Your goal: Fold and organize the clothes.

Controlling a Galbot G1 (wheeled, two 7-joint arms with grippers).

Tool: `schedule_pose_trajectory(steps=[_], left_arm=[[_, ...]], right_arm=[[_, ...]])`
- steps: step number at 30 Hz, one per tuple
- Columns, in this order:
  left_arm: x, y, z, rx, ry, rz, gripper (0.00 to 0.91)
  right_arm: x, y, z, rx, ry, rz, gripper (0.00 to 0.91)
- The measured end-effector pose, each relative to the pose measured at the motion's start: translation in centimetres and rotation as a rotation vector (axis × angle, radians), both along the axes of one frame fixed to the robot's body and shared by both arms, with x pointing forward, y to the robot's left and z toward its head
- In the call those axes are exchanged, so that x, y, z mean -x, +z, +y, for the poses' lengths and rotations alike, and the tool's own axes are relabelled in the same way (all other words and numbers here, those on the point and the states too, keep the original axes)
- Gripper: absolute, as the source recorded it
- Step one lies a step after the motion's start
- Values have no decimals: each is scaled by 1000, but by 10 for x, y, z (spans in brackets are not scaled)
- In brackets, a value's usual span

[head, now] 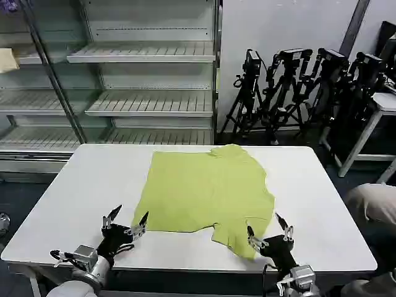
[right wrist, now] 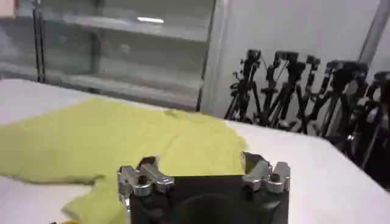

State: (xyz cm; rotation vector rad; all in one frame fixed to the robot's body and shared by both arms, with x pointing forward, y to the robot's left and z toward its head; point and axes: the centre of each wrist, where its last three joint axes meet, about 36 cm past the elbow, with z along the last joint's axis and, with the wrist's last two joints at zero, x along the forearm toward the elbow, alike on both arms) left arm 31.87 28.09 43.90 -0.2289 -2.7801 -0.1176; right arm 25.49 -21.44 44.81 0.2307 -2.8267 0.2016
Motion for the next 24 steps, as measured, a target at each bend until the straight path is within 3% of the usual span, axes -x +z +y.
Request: schedule_pose_trajectory(steps=[12, 24], left_arm=[[-2, -12, 8, 7, 48, 116, 907], [-9, -12, 13, 32, 75, 140, 907]], right_arm=[[13, -2, 8, -17, -8, 88, 907], [16, -3, 14, -30, -4, 118, 907]])
